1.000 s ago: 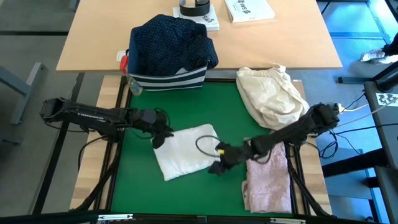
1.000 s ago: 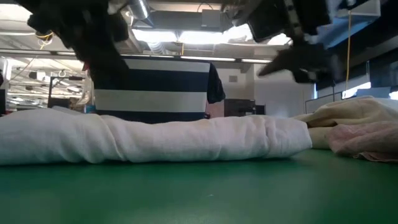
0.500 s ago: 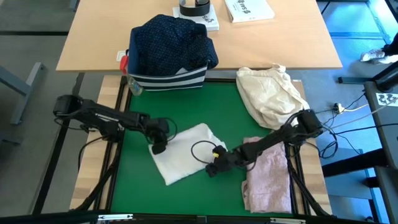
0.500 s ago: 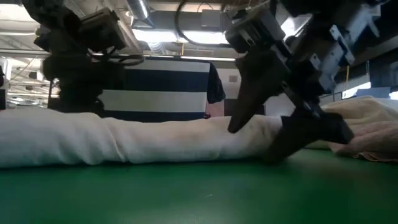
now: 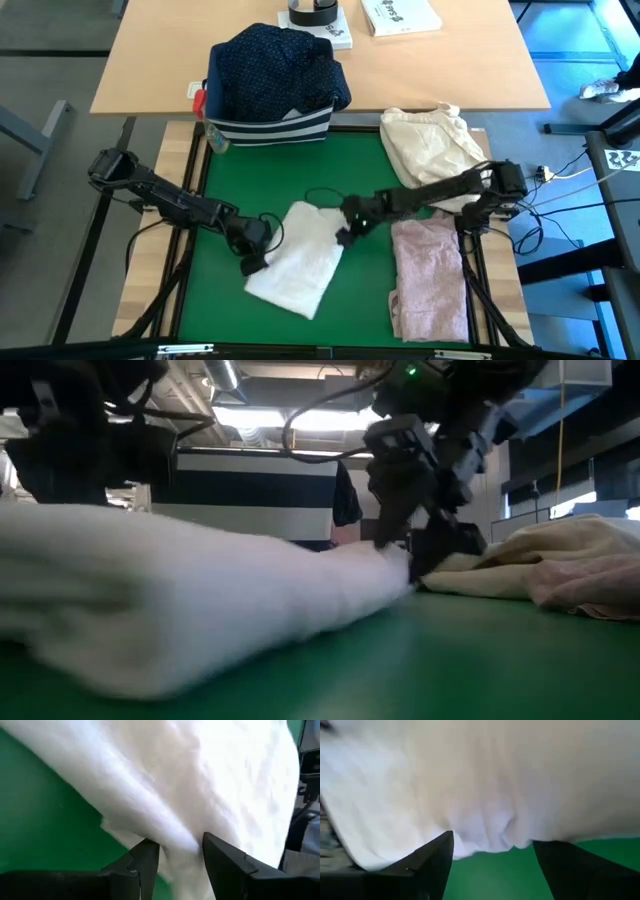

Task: Fold laundry
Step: Fold the white polo shirt, then stack the white polo on top of the red polo

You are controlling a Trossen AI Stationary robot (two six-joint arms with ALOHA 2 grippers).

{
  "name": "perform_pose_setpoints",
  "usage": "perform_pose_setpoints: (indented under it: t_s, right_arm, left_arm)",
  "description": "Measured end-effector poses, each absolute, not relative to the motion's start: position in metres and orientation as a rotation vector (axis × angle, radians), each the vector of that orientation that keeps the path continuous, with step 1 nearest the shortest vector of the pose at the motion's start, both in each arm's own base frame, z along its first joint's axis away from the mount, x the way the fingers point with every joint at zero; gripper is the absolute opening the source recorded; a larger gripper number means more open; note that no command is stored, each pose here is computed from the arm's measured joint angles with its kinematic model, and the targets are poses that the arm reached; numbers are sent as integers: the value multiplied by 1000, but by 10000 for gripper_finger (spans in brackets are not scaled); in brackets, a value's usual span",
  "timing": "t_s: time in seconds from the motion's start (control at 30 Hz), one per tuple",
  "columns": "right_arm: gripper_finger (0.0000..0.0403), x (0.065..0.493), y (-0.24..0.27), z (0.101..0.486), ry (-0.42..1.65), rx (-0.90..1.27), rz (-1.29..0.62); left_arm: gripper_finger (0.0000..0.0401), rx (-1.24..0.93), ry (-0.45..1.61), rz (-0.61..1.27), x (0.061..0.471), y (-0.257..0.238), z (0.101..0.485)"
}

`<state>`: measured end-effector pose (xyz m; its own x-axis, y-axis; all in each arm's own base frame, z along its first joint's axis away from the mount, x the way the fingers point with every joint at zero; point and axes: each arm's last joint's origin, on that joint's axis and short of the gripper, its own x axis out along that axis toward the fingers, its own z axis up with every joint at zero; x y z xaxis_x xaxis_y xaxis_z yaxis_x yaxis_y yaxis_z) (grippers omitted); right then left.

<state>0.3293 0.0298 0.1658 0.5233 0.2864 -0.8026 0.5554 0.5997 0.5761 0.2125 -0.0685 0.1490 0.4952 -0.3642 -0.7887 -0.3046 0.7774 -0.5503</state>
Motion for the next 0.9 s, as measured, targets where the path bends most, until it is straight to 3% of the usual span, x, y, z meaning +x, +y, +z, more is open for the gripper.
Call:
perform_pose_setpoints:
  t_s: [0.1,0.23,0.47,0.73,0.9]
  right_arm:
    - [275,326,24,183,1008,1009,-143]
    - [275,319,56,204,986,1069,-71]
    - [275,310,117,194,907,1119,-246]
    - [275,320,132,168,836,1163,-346]
    - [275,327,133,162,756,1158,-365]
  left_arm:
    - [145,-741,1056,-70,214,-66,161]
    - [145,-717,992,-95,207,-58,188]
    - [147,-662,885,50,188,-34,209]
    - [205,-840,891,189,193,-21,177]
    - [214,-883,953,338,191,-17,144]
